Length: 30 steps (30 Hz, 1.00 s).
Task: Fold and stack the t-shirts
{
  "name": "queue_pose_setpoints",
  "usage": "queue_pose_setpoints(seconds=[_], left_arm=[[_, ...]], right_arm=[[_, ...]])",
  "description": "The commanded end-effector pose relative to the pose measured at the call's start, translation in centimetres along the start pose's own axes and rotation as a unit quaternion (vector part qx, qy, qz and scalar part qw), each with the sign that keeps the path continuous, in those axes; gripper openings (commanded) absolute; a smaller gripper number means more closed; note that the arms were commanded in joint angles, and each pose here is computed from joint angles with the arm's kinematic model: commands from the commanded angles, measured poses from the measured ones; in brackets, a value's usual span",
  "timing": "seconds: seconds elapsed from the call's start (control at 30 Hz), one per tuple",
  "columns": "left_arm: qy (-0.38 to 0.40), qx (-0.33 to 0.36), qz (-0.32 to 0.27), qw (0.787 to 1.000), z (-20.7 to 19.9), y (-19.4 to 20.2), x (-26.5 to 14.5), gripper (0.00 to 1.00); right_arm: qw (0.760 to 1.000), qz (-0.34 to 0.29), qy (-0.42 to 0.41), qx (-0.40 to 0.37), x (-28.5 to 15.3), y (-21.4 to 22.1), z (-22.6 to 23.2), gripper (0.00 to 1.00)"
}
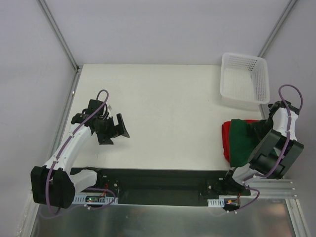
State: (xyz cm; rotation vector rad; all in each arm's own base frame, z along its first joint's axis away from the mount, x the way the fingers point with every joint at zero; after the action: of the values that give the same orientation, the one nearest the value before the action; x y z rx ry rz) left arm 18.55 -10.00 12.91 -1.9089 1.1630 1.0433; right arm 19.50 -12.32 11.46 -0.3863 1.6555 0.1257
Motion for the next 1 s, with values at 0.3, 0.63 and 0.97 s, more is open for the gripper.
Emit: queue_pose_setpoints(seconds=[0.3, 0.63, 0.97], left_arm=[[0.034, 0.014, -0.007, 0.999, -1.5, -0.1, -1.0, 0.99], [0.033, 0.016, -0.006, 0.999, -1.5, -0.3, -0.9, 0.99], [0.033, 0.017, 0.001, 0.999, -1.5, -0.1, -0.6, 0.99]], right_arm=[[0.998, 0.012, 0.053, 0.024, 2.3, 0.4, -2.6, 0.96], [0.997, 0.009, 0.074, 0.019, 1.9, 0.4, -4.4, 0.96], [0.997, -0.035, -0.058, -0.039, -5.8, -1.4, 1.4, 0.96]])
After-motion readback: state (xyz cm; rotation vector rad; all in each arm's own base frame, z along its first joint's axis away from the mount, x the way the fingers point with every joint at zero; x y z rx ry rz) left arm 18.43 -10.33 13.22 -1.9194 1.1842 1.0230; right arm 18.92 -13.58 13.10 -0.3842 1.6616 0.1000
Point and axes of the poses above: each gripper's point midway between its finger pads, its own x axis out along the fingers, its own z axis along the line the jaws close on, y = z × x, the point moved 2 cm from there along -x, back along the fingers, and after that the axes turned 5 degrees about -x, right-handed, at the moved point
